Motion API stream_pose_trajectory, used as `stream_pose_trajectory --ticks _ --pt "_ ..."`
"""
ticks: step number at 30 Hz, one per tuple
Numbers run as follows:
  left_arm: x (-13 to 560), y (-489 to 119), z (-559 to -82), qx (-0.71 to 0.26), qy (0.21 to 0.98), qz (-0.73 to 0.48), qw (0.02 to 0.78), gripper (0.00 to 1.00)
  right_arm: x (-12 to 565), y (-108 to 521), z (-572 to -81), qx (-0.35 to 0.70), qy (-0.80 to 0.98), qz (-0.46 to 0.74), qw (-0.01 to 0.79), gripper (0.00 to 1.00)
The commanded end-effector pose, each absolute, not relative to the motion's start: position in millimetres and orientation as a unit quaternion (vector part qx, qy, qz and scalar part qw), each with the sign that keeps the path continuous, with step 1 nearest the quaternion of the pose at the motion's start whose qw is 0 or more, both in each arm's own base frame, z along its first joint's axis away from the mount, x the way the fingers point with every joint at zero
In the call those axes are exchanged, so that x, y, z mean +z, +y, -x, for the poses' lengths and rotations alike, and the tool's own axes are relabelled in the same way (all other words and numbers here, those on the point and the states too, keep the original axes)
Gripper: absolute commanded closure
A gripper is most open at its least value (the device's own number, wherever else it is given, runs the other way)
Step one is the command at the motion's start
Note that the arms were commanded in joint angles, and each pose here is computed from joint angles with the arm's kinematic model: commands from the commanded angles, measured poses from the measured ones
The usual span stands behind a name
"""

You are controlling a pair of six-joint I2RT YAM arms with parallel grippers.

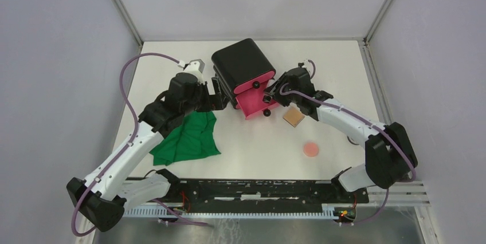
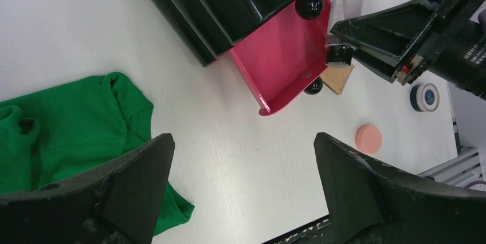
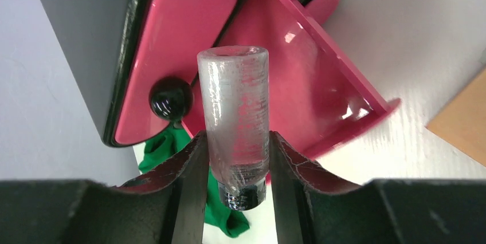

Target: Organize the makeup

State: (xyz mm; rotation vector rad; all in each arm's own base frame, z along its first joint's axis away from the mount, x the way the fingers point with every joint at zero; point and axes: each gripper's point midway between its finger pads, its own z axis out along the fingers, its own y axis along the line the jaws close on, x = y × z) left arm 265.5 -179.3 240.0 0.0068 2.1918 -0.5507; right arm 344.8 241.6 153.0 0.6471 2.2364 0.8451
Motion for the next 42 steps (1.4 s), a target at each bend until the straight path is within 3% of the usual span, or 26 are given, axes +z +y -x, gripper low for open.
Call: stream_pose_trajectory --ticks 1,4,8,16,25,34,42 --pt "251 -177 -265 -0.221 0.867 -0.009 0.446 0.01 196 266 -376 0.370 0.813 -0.258 0.369 0.55" --pt "251 -177 -265 -0.221 0.867 -0.009 0.447 0.01 195 277 -379 0.376 0.819 -0.243 0.358 0.42" --pt "257 -182 -270 -0.234 0.860 -0.005 0.454 0.01 199 283 -375 0.389 0.821 -0.224 0.352 0.36" --pt "268 -203 -300 -0.247 0.851 0.001 0.464 0.01 222 243 -340 0.328 0.837 -0.116 0.423 0.40" --pt "273 -211 -349 -0.217 0.854 0.030 0.471 0.01 159 224 -288 0.277 0.864 0.068 0.414 0.47" --pt "245 -199 -397 -0.236 0.858 0.074 0.451 0.01 118 230 -287 0.239 0.868 0.103 0.424 0.43" --pt "234 -214 -411 -0.261 0.853 0.058 0.447 0.01 94 253 -293 0.246 0.862 0.099 0.431 0.41"
